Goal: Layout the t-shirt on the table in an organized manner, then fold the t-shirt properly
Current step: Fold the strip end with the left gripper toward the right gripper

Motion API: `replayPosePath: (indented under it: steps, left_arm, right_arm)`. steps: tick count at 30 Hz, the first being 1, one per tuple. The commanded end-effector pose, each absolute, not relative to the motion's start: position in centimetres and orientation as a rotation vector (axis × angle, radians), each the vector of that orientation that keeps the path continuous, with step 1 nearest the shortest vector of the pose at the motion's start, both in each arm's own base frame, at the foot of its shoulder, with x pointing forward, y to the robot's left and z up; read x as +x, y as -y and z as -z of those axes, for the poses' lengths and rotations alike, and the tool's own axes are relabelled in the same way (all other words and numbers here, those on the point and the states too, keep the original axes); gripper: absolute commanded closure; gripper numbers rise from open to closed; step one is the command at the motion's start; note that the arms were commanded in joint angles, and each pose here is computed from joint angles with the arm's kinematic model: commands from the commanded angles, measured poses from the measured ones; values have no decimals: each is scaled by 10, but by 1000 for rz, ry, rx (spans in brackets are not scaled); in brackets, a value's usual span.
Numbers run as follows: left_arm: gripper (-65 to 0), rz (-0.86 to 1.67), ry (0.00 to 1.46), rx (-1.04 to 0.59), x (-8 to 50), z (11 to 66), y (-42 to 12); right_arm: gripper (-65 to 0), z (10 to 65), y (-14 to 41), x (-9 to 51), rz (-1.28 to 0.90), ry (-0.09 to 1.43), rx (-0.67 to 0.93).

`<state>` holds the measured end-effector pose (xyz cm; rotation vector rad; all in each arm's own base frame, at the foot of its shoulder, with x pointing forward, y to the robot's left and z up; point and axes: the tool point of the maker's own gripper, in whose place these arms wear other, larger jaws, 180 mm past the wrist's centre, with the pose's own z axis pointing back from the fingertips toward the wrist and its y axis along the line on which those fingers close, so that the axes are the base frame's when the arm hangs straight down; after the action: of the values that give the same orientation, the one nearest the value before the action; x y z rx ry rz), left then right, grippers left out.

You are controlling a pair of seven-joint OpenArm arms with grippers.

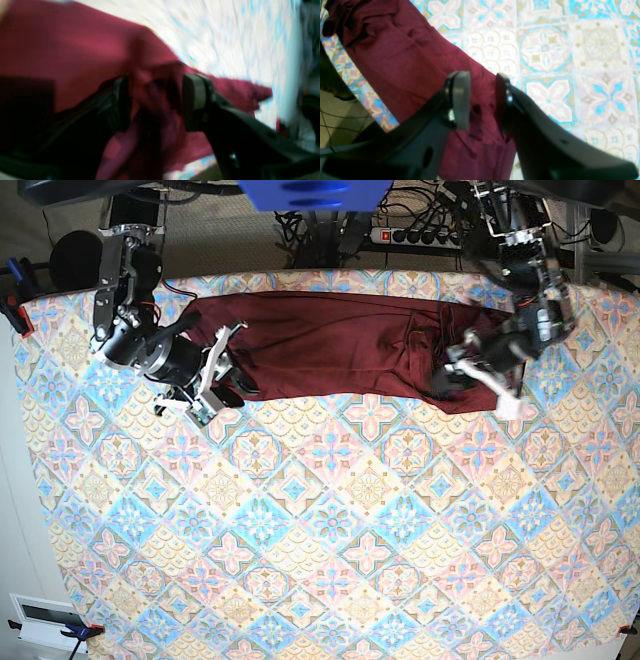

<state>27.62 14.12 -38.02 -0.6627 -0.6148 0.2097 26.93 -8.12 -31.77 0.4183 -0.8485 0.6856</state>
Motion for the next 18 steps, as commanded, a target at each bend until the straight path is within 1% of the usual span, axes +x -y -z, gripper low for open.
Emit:
replayPosePath:
  steps: [1,3,5,7,10,12,15,18]
  left_arm:
    - [-299,-166,640,-726,283,367,-117]
    - [-294,-127,608,-783,279,369,-84]
    - [-286,-100,593,-813,274,367,-66]
    - [-272,-69,579,-828,261,365,-54]
    - [-252,-19,610,-833,250,349,-45]
    - [-241,-8,630,-818,247,343,-50]
    - [-224,-46,696,-746,250,333,-88]
    - [-213,-155,771,-703,258,322,-133]
  right_arm:
    - [-172,304,79,275,-693,902,429]
    - [-172,304,79,275,-693,902,429]
    - [-172,304,79,275,-693,902,429]
    - [-172,304,88,277,-683,903,408]
    - [-172,305,94,277,-690,890,389]
    - [-172,314,102,271,-687,838,363]
    - [-171,322,121,269,-652,786,315]
    - [-170,333,140,267,-597,741,291]
